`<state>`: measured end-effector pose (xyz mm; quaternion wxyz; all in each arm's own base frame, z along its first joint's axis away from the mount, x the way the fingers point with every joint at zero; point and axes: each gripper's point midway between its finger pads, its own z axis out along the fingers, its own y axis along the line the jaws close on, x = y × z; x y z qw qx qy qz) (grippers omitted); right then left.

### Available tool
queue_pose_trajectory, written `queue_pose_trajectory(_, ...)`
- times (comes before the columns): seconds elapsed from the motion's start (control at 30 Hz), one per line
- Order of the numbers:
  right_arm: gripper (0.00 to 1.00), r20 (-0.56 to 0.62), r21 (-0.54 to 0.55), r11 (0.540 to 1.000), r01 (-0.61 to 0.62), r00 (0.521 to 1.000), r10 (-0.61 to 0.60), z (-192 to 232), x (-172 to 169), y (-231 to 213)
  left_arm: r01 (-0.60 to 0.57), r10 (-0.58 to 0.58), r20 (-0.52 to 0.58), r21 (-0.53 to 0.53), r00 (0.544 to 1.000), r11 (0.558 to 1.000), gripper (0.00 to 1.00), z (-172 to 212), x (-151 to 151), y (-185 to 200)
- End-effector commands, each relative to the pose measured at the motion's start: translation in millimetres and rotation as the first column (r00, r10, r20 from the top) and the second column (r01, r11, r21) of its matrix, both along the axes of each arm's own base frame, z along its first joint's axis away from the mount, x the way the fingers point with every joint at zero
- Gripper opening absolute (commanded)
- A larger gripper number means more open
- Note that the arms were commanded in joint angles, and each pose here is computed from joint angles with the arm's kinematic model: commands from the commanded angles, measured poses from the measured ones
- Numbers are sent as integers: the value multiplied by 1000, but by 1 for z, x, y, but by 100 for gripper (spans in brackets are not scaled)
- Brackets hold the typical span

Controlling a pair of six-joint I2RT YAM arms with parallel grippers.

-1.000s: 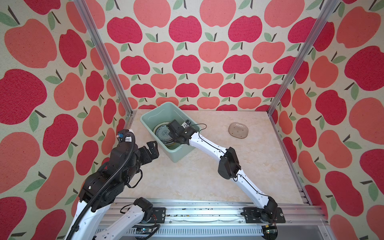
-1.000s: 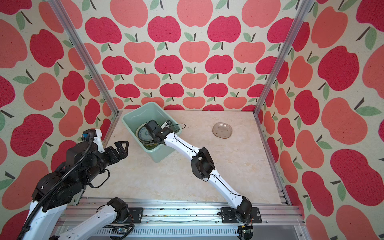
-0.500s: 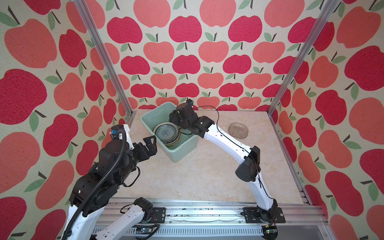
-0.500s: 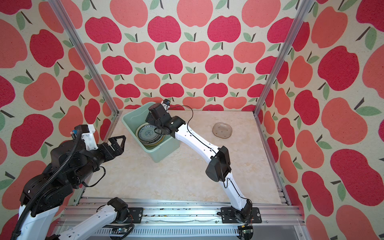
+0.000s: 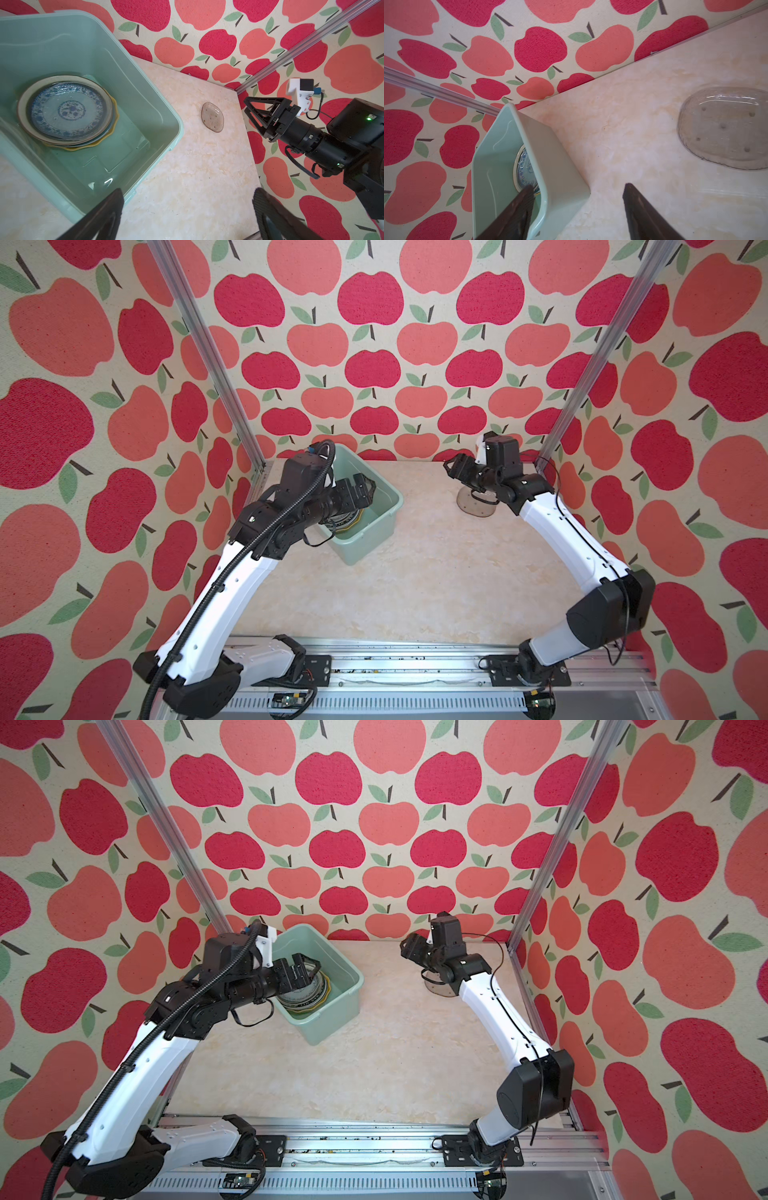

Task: Place the plates into the plastic bin on the countertop
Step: 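Move the right gripper to the smaller clear glass plate and grip its rim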

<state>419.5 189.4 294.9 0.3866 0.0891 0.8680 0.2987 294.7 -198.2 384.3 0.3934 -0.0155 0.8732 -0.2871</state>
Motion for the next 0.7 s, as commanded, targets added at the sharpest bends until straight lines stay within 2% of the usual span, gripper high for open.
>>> queue_pose_trajectory(0.0,71,-33,15,999,-33,999,34,-20,-11,-34,97,-98,46,20,994,995,99,11,11,-38)
queue_pose_trajectory(0.17,67,-167,36,993,112,980,-105,-90,-4,-112,187,-188,0,122,982,975,99,-18,32,-98)
queue_pose_trajectory(0.27,64,-247,71,983,172,957,-149,-130,0,-141,240,-241,-15,169,970,956,99,-37,38,-132)
queue_pose_trajectory(0.47,63,-341,57,976,212,923,-181,-181,11,-167,335,-330,-58,216,942,917,99,-62,34,-185)
queue_pose_trajectory(0.67,61,-384,72,969,235,903,-190,-217,32,-170,411,-401,-90,259,911,874,99,-72,15,-212)
